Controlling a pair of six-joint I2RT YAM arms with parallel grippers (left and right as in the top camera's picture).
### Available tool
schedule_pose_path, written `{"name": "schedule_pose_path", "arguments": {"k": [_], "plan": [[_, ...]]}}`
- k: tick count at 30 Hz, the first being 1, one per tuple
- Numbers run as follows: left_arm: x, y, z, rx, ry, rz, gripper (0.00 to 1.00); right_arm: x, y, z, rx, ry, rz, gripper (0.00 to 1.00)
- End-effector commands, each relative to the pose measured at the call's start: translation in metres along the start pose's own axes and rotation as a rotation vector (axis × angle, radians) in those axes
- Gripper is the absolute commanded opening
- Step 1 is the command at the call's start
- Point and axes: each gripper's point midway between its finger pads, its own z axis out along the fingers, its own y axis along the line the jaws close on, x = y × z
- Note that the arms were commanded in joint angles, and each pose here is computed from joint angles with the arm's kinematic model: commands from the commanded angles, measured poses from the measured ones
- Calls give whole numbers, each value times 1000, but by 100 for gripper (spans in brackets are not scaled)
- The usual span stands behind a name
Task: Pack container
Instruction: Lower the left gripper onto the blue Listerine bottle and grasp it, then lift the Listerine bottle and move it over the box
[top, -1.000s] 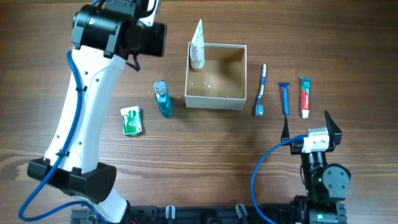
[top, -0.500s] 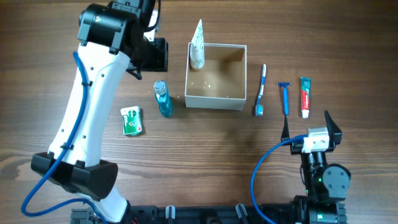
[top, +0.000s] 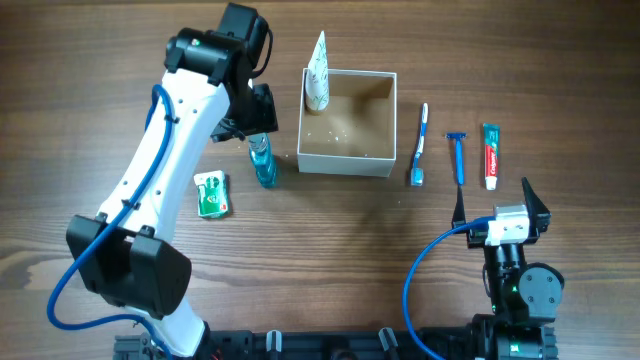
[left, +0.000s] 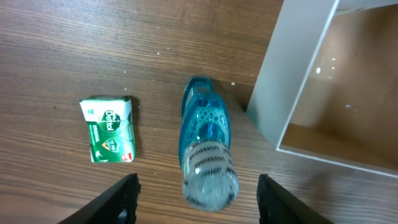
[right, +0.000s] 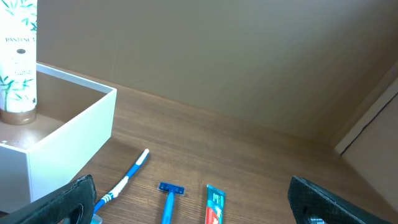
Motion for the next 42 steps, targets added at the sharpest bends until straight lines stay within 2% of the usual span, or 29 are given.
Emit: {"name": "schedule_pose_path", "arguments": {"k": [1,8,14,29,33,37,42], "plan": [[8,7,21,-34,41,-2,60,-1,-2,0,15,-5,18,100],[19,11,47,-50,89,107,60,-1,-2,0,15,-5,19,100],[12,1,53,-5,69,156,60,-1,-2,0,15,-5,19,100],[16,-4,86,-12,153,155,60,-1,-2,0,15,-5,19,100],[16,-4,86,-12,153,155,48,-1,-2,0,15,-5,18,100],[16,-4,86,-12,154,155,27,-1,-2,0,15,-5,19,100],[16,-3,86,-12,154,154,6,-1,-2,0,15,-5,19,100]]}}
